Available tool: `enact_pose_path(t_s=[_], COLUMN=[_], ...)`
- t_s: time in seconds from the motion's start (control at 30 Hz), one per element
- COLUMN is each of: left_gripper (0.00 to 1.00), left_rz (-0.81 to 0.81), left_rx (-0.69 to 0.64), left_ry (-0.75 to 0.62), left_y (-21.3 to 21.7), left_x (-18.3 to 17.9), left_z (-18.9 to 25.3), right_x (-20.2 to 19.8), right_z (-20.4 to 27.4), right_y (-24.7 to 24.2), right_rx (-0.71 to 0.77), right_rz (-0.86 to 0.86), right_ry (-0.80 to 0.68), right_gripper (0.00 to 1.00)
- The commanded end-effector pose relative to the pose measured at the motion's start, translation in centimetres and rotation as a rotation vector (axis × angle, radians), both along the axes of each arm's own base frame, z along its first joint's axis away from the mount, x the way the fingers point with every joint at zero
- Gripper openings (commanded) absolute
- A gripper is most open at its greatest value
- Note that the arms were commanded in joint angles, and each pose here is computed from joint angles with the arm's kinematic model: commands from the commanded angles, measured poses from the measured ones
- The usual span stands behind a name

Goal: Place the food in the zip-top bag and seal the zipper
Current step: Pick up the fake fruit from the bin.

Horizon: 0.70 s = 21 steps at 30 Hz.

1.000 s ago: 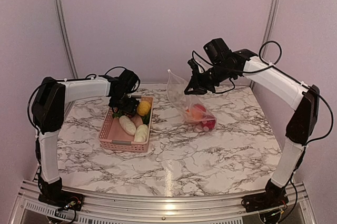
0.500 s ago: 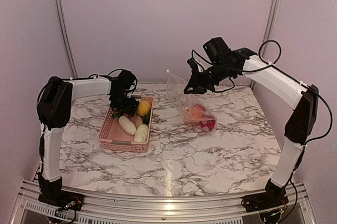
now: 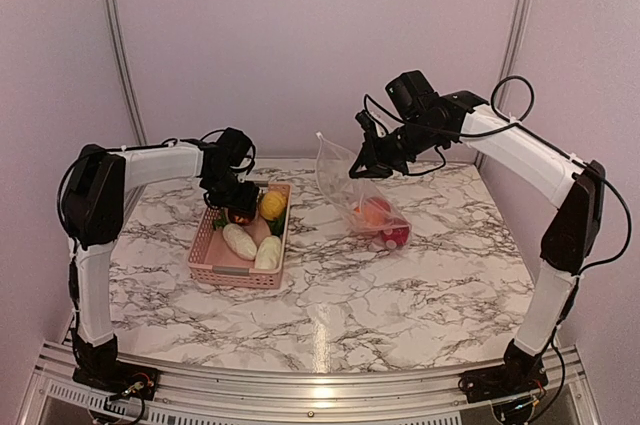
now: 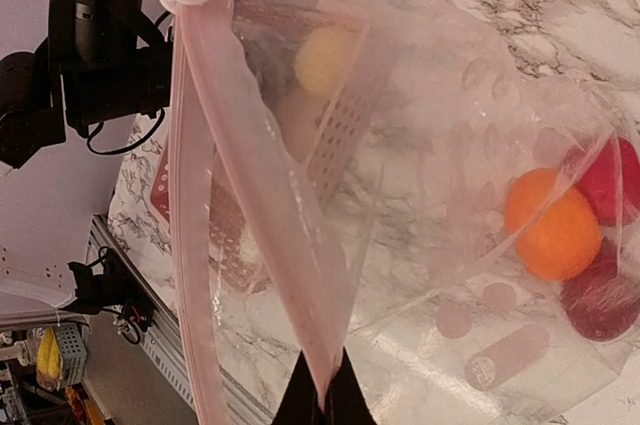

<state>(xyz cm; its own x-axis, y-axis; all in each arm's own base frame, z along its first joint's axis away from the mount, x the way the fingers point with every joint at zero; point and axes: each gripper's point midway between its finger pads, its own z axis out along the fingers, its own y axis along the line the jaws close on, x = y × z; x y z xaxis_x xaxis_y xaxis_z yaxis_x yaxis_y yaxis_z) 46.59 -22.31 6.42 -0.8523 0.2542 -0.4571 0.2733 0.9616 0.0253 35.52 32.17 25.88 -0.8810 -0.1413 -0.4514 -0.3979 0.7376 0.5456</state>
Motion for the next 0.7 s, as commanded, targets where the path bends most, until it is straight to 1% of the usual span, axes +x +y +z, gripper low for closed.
enact_pose_path(t_s=[0.0, 0.2, 0.33, 0.47, 0.57, 0.67], left_gripper=[0.66, 0.65, 0.65, 0.63, 0.6, 0.57], left_rz=[0.044, 0.056, 0.081, 0.046, -0.029, -0.103], left_rx=[-0.105, -0.18, -0.289, -0.507, -0.693, -0.828], left_ry=[-0.024, -0.064, -0.094, -0.188, -0.284, -0.383], left_y=[0.1, -0.1, -1.1, -3.9, -6.6, -8.5], left_x=[-2.3, -5.0, -6.1, -6.7, -7.9, -9.3], left_z=[5.2, 8.8, 11.8, 17.4, 22.2, 26.7], right_x=[0.7, 0.7, 0.7, 0.7, 0.6, 0.5], right_z=[0.4, 0.1, 0.0, 0.1, 0.0, 0.3], right_y=[0.2, 0.7, 1.0, 1.6, 2.3, 2.9], right_rx=[0.023, 0.03, 0.033, 0.036, 0.042, 0.048], right_rz=[-0.011, 0.004, 0.014, 0.026, 0.04, 0.051], right_ry=[-0.008, -0.004, 0.001, -0.002, 0.001, -0.005], right_gripper=[0.0, 0.0, 0.0, 0.0, 0.0, 0.0])
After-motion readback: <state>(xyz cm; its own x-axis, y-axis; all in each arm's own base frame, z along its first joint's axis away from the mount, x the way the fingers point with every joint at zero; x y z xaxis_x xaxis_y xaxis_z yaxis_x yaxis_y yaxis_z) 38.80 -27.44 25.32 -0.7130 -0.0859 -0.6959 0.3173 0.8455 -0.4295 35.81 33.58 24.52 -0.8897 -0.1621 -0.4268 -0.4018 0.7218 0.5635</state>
